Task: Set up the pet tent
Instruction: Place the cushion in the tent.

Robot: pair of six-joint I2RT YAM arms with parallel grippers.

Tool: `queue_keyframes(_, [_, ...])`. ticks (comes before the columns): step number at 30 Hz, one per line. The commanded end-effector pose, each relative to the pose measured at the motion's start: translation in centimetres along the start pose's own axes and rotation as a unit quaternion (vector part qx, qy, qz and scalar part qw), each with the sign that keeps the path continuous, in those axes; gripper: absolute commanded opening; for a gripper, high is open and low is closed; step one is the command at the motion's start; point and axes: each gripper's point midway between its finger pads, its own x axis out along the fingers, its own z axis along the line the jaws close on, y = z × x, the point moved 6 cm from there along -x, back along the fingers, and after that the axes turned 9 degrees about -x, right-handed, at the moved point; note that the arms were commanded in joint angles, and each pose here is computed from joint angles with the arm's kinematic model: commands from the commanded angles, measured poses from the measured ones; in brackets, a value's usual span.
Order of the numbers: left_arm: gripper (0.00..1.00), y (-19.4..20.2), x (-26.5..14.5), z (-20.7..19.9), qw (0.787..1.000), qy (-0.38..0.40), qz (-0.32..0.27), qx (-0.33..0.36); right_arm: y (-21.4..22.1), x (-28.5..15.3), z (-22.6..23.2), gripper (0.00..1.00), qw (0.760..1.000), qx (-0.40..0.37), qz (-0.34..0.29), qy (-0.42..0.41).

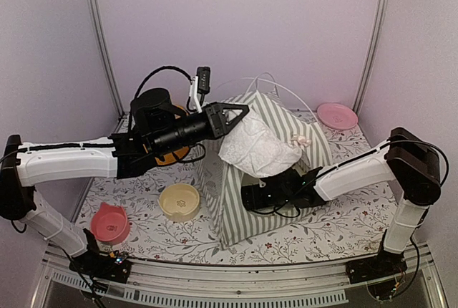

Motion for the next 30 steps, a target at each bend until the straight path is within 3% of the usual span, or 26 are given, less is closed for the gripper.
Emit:
queue_keyframes(1, [0.00, -2.3, 1.0, 3.9, 0.997, -0.070, -0.014, 0.037, -0.1, -1.4, -0.2, 0.83, 1.000, -0.009, -0.007, 0.019])
queue_keyframes(11, [0.00, -4.4, 2.4, 6.5, 0.996, -0.069, 0.014, 0.055, -3.0, -3.6, 1.3, 0.82, 0.999, -0.009, -0.049, -0.015])
queue_keyframes(30, [0.00, -2.6, -0.5, 2.8, 0.998, -0.017, 0.050, 0.021, -4.4, -8.4, 4.1, 0.77, 0.987, -0.008, -0.082, -0.136])
